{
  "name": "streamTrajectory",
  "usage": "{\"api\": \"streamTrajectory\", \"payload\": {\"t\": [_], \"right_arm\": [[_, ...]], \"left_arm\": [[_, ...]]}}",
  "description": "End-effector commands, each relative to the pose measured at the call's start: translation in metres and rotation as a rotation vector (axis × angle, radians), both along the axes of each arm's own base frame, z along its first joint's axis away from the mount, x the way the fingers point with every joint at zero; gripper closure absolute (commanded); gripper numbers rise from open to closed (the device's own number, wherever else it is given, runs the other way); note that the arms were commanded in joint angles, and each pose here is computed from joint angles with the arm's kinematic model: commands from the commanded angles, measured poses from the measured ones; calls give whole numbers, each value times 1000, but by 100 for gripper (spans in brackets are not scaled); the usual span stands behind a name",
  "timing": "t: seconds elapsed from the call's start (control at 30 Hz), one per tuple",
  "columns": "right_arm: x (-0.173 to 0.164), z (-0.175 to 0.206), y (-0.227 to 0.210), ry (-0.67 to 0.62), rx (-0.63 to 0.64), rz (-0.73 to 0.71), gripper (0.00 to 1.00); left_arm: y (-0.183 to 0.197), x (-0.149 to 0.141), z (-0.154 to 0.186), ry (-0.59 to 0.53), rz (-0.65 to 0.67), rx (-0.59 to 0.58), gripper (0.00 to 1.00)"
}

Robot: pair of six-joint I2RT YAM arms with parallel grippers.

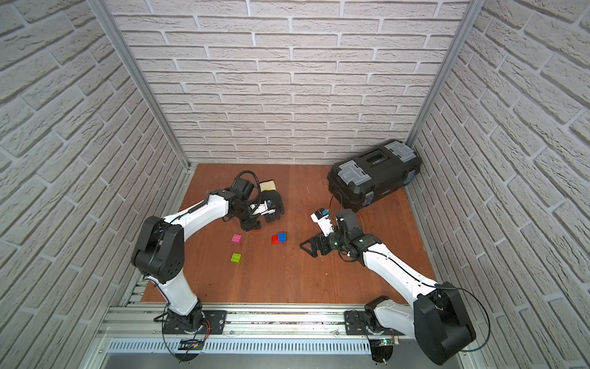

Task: Assemble the letter s with lego
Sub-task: Pick up the lego brick from the center of the board.

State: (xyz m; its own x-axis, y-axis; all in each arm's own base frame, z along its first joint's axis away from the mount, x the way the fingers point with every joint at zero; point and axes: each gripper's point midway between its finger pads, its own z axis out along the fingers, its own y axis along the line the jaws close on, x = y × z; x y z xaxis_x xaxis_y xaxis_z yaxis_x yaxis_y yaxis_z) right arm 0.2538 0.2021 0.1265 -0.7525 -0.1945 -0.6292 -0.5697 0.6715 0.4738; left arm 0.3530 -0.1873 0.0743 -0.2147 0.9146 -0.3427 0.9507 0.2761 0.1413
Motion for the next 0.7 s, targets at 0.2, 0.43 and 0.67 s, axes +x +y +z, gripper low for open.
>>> {"api": "streamTrajectory", "payload": {"t": [0.2,0.43,0.67], "right_arm": [[10,10,12,-39,32,22,2],[11,7,12,-35,26,20,2],[10,4,12,-28,18,23,2]], "left_arm": [[5,2,-29,30,-47,41,40],[8,5,-41,51,-51,57,44],[11,3,-49,68,-52,73,54]]}}
